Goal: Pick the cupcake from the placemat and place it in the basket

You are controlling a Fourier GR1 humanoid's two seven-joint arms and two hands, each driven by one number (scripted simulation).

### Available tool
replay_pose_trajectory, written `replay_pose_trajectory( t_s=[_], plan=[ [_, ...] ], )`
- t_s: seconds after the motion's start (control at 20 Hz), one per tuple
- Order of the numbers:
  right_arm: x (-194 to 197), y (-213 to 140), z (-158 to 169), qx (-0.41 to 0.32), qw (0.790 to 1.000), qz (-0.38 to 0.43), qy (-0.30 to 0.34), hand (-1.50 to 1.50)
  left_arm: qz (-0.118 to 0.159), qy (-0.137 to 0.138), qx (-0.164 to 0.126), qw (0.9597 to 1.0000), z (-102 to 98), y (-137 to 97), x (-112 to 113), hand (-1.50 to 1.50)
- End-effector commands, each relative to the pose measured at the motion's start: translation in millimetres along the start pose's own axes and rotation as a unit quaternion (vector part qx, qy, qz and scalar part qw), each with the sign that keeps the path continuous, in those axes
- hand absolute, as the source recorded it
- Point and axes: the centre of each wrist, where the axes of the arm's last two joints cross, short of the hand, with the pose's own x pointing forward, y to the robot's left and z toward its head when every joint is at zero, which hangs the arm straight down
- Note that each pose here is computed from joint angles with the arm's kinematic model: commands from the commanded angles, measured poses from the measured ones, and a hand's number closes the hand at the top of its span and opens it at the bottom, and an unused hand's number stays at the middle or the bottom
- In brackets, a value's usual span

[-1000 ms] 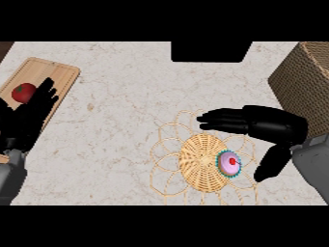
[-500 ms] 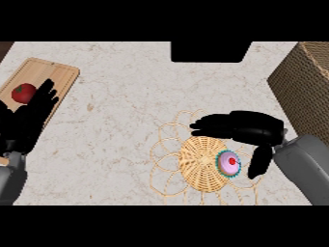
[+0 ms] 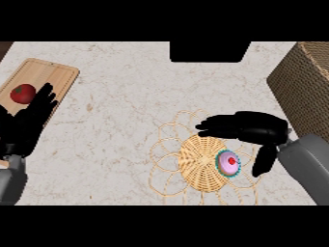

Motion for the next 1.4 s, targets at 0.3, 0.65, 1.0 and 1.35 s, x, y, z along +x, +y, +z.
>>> replay_pose_trajectory(
  t_s=[0.3,0.65,1.0,1.35],
  plan=[
    [3,10,-10,0.058,0.997,-0.018,-0.053,-1.50,-0.005,0.005,0.004,1.0000,-3,0,5,0.00],
    [-10,19,-11,0.048,0.998,0.013,-0.023,-1.50,0.002,-0.005,-0.004,1.0000,-6,-17,7,0.00],
    [8,48,-7,0.086,0.991,0.091,-0.047,1.50,-0.007,0.005,0.005,1.0000,-1,-7,5,0.00],
    [-12,53,-21,0.071,0.992,0.088,-0.048,1.50,0.004,0.004,-0.001,1.0000,-9,-8,6,0.00]
  ],
)
